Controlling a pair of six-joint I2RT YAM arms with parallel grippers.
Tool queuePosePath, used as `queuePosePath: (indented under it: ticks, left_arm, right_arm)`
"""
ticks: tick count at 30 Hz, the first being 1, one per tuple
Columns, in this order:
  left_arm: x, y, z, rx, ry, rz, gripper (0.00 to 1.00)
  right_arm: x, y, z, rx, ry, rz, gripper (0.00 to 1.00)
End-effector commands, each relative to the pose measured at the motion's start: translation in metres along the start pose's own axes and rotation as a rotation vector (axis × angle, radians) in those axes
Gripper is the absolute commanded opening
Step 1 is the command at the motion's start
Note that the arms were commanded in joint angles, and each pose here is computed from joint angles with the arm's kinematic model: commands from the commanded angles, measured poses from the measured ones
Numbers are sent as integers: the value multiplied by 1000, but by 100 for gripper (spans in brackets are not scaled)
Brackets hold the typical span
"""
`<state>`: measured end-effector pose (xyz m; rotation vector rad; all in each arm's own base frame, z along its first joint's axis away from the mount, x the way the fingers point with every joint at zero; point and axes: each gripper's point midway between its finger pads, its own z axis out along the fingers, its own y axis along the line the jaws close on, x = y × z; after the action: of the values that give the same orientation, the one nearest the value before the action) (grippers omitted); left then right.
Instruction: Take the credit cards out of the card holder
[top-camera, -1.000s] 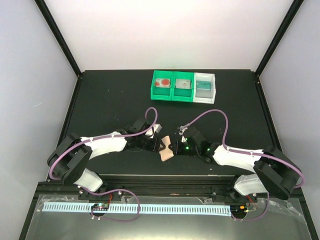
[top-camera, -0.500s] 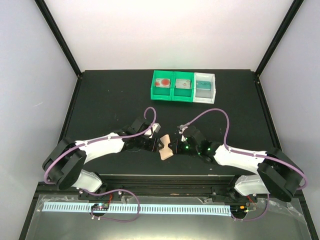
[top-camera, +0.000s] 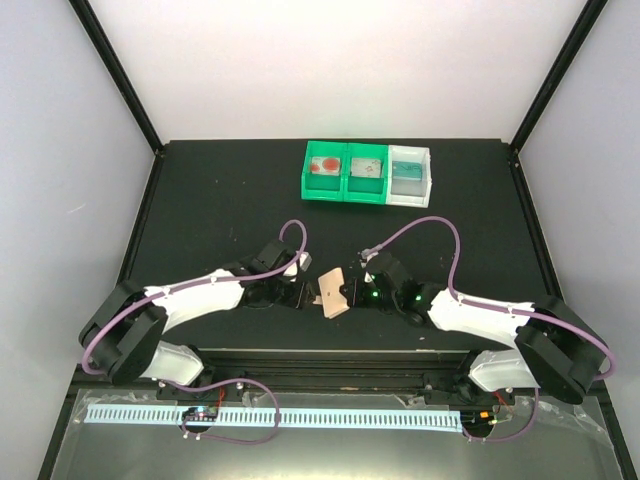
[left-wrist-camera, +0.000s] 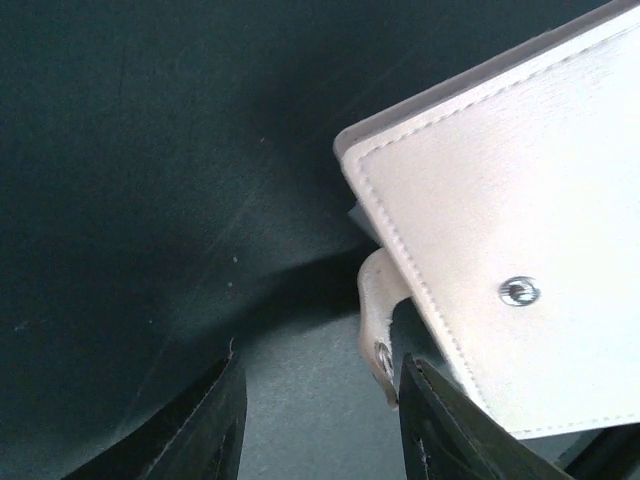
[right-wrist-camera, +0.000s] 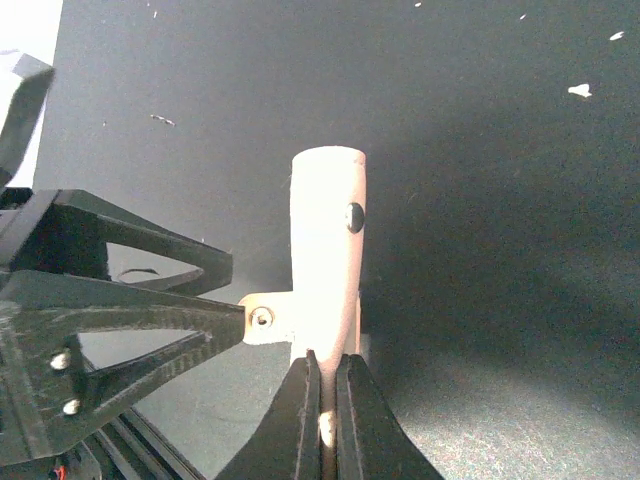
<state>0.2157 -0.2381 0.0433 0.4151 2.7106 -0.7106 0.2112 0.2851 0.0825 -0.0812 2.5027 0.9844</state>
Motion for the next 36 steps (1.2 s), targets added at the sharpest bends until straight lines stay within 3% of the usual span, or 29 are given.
queuePosePath:
  ticks: [1, 11, 33, 36]
  left_arm:
    - [-7, -10, -12, 53, -47, 18, 45]
    - [-7, -21, 0, 158, -63, -23, 47]
    - [-6, -13, 22, 148, -53, -68, 46]
    - [-8, -8, 26, 125, -56, -81, 37]
  right_arm:
    - [-14, 14, -5, -38, -56, -20, 1]
    - [-11, 10, -3, -48, -64, 0, 1]
    - [1, -7, 3, -33, -56, 17, 1]
    - [4, -10, 5, -26, -50, 16, 1]
